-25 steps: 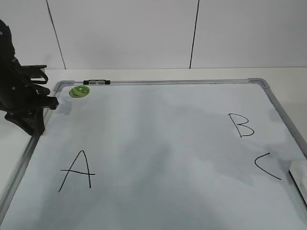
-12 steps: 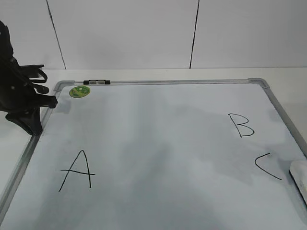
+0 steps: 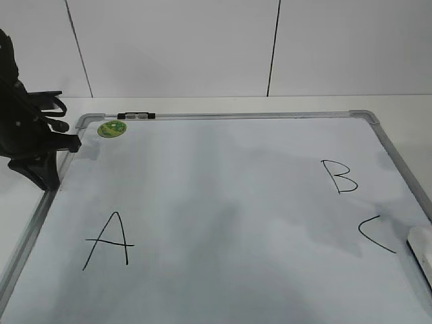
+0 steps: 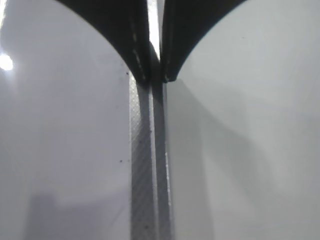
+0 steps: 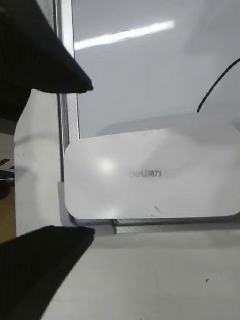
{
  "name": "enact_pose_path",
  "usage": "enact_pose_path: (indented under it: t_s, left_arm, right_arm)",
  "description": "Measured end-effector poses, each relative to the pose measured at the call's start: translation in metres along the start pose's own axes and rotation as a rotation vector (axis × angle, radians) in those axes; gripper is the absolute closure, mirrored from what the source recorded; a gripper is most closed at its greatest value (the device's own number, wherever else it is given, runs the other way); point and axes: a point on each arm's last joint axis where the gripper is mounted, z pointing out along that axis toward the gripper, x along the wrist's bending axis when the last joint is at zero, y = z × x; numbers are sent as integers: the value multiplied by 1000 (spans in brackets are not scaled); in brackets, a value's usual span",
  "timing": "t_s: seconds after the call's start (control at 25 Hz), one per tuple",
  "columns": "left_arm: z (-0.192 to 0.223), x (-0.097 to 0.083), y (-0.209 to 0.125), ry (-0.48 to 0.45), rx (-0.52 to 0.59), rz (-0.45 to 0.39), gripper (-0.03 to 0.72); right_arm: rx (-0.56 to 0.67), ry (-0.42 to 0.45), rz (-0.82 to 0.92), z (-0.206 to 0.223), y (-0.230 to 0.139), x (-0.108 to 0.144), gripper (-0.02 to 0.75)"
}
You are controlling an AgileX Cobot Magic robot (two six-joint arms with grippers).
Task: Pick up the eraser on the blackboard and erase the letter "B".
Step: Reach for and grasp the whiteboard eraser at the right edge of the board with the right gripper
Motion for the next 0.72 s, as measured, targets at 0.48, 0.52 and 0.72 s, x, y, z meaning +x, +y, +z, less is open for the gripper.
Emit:
enact_pose_path:
  t_s: [0.48,0.52,0.72]
  left_arm:
    - [0,0,0,0,0,0,666]
    - [0,0,0,0,0,0,666]
    - [0,0,0,0,0,0,666]
  right_arm:
    - [58,-50,-19,36,23,-5,89]
    - [68,-49,-17,40,24,-5,89]
    - [99,-50,-14,54,30,-6,90]
